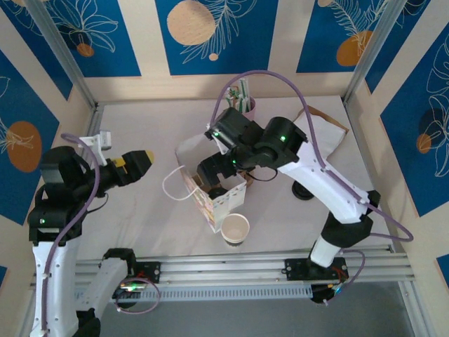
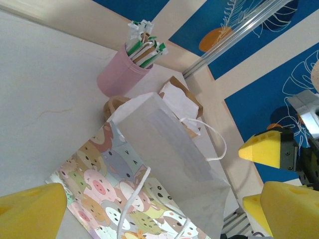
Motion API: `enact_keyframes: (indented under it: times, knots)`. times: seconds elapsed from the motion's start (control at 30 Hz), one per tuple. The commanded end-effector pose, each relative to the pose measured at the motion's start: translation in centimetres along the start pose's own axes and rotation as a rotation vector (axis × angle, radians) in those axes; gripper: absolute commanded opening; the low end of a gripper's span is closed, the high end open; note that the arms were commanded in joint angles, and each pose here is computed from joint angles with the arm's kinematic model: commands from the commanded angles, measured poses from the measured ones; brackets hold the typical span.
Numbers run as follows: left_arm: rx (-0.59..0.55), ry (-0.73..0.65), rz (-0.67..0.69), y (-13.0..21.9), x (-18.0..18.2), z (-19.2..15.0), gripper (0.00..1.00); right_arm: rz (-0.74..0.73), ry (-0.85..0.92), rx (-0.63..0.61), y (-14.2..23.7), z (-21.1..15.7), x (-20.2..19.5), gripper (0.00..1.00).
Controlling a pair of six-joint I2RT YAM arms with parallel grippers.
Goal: Pack the takeout coffee
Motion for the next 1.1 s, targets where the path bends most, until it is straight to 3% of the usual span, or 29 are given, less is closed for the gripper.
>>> enact_keyframes:
  times: [0.0, 0.6, 1.07]
  knots:
    - [-0.028, -0.015, -0.049, 1.0, -1.5, 0.4, 1.0, 0.05, 0.0, -0.068, 1.5, 0.0, 0.0, 0.99]
    - [-0.132, 0.043, 0.022, 4.1, -2.3, -0.4, 1.0, 0.186, -0.159, -0.251, 6.5, -3.5, -6.5, 0.99]
    - [-0.169, 0.086, 0.147, 5.3, -0.6, -2.7, 1.0, 0.166, -0.331, -0.356, 6.1, -7.0, -12.1, 0.99]
Point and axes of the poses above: each hand's point on the last joint's axis, 136 mm out from that joint toward the fingers, its own y axis back along the fingers, its own x axis along the line the jaws close on, z = x × y, the point moved 5 cm from there along y, back along the fingers, and after that the axes turned 11 degrees about -y, right-handed, at the moved point
